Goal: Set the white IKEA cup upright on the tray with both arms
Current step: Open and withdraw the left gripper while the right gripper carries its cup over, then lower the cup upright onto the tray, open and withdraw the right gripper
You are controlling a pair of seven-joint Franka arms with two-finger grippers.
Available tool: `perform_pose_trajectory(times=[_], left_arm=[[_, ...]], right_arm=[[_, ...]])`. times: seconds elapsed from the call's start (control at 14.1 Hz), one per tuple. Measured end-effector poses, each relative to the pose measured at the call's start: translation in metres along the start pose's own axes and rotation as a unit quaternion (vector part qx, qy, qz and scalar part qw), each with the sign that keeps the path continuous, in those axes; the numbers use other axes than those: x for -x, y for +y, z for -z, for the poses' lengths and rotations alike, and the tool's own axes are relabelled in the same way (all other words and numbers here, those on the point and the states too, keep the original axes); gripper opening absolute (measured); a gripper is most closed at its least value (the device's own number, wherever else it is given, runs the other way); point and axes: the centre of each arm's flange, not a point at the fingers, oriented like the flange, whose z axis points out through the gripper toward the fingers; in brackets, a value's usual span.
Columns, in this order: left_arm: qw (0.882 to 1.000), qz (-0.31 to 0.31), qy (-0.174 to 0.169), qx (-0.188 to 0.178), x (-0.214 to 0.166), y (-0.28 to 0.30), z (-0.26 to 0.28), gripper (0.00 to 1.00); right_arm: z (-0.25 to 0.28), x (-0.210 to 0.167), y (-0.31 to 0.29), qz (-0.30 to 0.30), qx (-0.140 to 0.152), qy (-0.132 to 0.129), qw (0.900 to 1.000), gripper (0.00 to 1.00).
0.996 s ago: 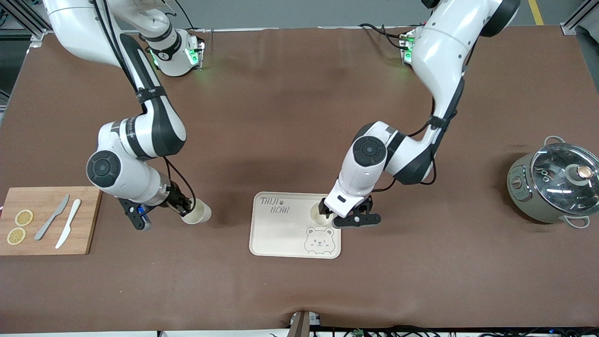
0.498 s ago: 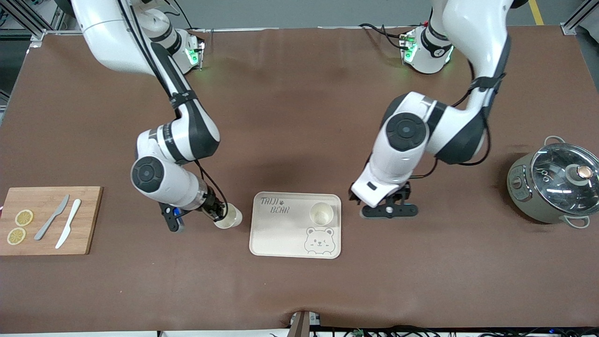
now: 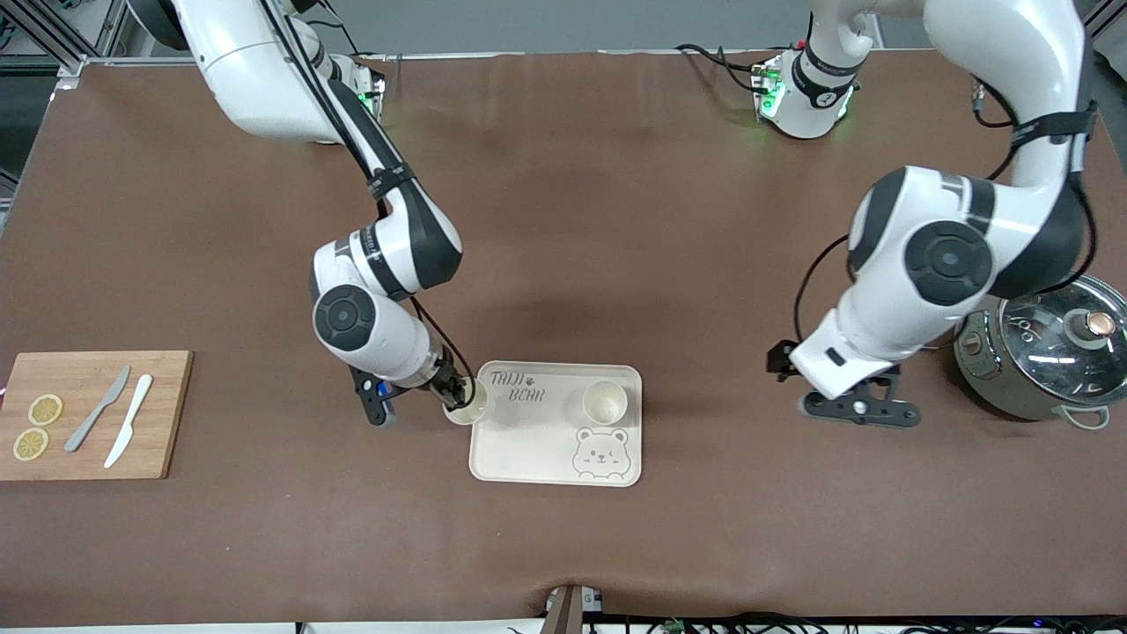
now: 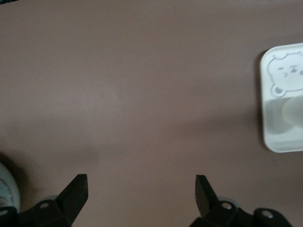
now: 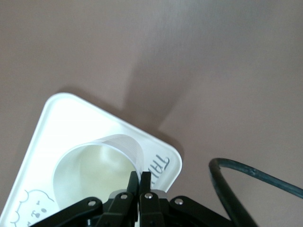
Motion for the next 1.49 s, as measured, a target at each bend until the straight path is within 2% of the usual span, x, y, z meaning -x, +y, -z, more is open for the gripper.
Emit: perform_pose_trajectory(times=[0.21,0.5,0.71,1.21,1.28,1.49], left_arm=[[1.0,-0.012,-0.004,0.021,0.01,-0.047,0.005,1.0],[0.999,-0.015,-0.007,0.027,0.027,-0.095,0.011,1.0],[1.0,-0.008,-0.007,0.027,0.04,-0.108,0.019,1.0],[0.999,0.01,0.012,0.028,0.077,-0.119,0.06,1.0],[0.999,0.014,0.017,0.034,0.081,-0.119,0.067,1.0],[0.999,0.021,0.02,0.043,0.091,-0.118,0.083,1.0]], right_arm=[[-0.009,0.015,-0.001,-0.003,0.002,-0.001,1.0,0.02],[-0.036,0.036,-0.004,-0.005,-0.011,0.002,1.0,0.02],[-0.053,0.043,-0.003,-0.003,-0.006,0.003,1.0,0.02],[-0.052,0.031,-0.004,-0.011,-0.008,0.008,1.0,0.04],[-0.051,0.03,-0.005,-0.012,-0.008,0.008,1.0,0.11],[-0.049,0.031,-0.006,-0.01,-0.009,0.008,1.0,0.42]])
